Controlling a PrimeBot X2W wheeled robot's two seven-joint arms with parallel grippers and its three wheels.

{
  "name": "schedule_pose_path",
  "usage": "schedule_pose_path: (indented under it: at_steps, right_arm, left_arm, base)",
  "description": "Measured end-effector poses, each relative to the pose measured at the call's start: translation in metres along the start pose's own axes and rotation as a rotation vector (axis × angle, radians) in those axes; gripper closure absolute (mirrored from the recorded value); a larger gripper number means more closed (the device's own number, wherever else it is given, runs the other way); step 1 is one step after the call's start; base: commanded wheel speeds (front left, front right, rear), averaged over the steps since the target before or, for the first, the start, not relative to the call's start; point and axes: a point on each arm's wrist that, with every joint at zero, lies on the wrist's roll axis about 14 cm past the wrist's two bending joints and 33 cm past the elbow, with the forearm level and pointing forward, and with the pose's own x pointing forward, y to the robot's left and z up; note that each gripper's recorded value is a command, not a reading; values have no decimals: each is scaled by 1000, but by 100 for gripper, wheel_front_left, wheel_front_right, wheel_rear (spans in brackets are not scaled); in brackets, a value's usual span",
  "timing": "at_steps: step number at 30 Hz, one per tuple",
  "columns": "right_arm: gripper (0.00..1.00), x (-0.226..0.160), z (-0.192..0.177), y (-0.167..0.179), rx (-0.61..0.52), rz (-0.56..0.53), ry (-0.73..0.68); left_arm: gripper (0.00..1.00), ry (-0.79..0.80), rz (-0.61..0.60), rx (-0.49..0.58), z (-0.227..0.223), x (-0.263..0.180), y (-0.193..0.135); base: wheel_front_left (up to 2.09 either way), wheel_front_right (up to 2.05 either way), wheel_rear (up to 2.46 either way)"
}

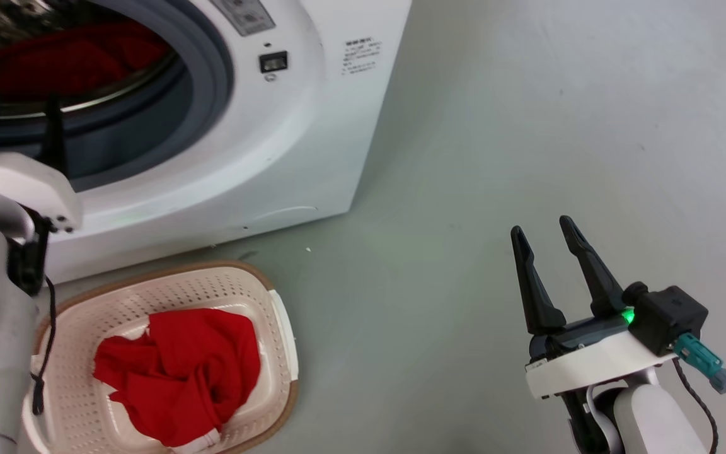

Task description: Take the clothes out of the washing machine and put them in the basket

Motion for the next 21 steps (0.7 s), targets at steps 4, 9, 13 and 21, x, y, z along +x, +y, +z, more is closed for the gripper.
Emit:
schedule_pose_path:
  at_steps: [4,9,13,21]
  right_arm:
    - [0,3,-14,-8,9,-26,40]
    - [0,5,-29,-16,13,-52,82]
    - [0,6,-36,-20,11,-63,103]
    - [0,1,-46,-28,8,-93,140]
  left_arm:
    - [0,53,-1,9,-16,28,3]
    - [0,117,-12,36,-36,59,7]
    - [0,175,-19,51,-54,78,6]
    - [0,228,-16,103,-56,115,15]
  base:
    - [0,0,0]
    - [0,0,0]
    - [0,0,0]
    - [0,0,0]
